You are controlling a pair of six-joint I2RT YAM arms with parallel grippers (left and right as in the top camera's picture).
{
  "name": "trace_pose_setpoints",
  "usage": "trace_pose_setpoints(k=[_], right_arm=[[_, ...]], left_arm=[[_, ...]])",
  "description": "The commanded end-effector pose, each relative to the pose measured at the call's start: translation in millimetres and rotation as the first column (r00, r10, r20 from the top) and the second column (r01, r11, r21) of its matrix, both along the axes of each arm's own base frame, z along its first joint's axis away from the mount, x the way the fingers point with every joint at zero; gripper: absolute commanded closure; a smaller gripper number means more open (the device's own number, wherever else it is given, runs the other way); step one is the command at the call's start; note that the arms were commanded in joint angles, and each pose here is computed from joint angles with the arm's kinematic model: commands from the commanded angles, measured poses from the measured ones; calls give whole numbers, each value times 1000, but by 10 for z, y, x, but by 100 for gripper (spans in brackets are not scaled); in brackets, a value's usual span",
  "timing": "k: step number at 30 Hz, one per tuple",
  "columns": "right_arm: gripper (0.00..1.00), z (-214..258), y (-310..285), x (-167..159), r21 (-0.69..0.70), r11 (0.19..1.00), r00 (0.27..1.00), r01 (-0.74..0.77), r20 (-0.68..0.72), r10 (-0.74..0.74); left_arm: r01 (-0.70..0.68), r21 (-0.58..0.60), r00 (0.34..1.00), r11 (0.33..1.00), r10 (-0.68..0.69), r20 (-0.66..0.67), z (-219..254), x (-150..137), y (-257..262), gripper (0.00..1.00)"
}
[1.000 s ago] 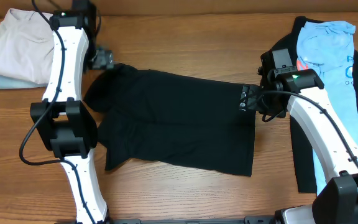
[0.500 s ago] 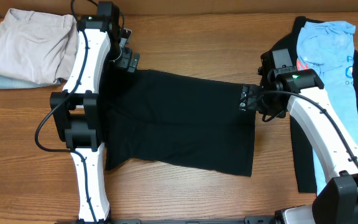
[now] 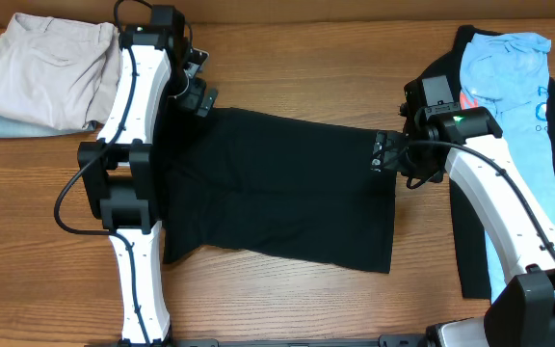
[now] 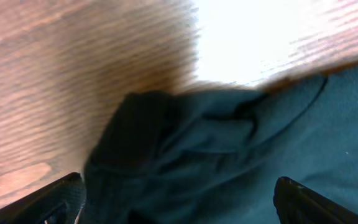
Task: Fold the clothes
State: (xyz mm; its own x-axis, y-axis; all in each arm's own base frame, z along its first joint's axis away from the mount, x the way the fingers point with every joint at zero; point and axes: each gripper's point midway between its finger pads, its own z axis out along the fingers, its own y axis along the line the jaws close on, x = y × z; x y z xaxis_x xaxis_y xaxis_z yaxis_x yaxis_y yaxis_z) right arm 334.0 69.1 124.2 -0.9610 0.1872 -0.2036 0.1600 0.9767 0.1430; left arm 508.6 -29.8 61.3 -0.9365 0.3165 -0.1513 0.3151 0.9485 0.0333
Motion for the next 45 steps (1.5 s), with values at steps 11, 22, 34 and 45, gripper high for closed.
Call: trace_pose_setpoints(k=[11, 22, 34, 45], right_arm=[[16, 83, -4, 108, 1, 1000, 999, -2, 49, 2], [16, 86, -4, 120, 1, 1000, 999, -2, 54, 1], [16, 91, 2, 135, 3, 1000, 998, -2, 61, 2], [16, 53, -9, -4, 0, 1000, 1000, -4, 2, 4]], left_arm=[[36, 54, 999, 998, -37, 3, -245, 100, 59, 9], [-63, 84, 998, 994, 60, 36, -245, 201, 141, 96], [-87, -158, 979, 984, 114, 169, 1354, 33, -307, 96], [-240, -95, 962, 966, 223, -159, 713, -483, -438, 96]])
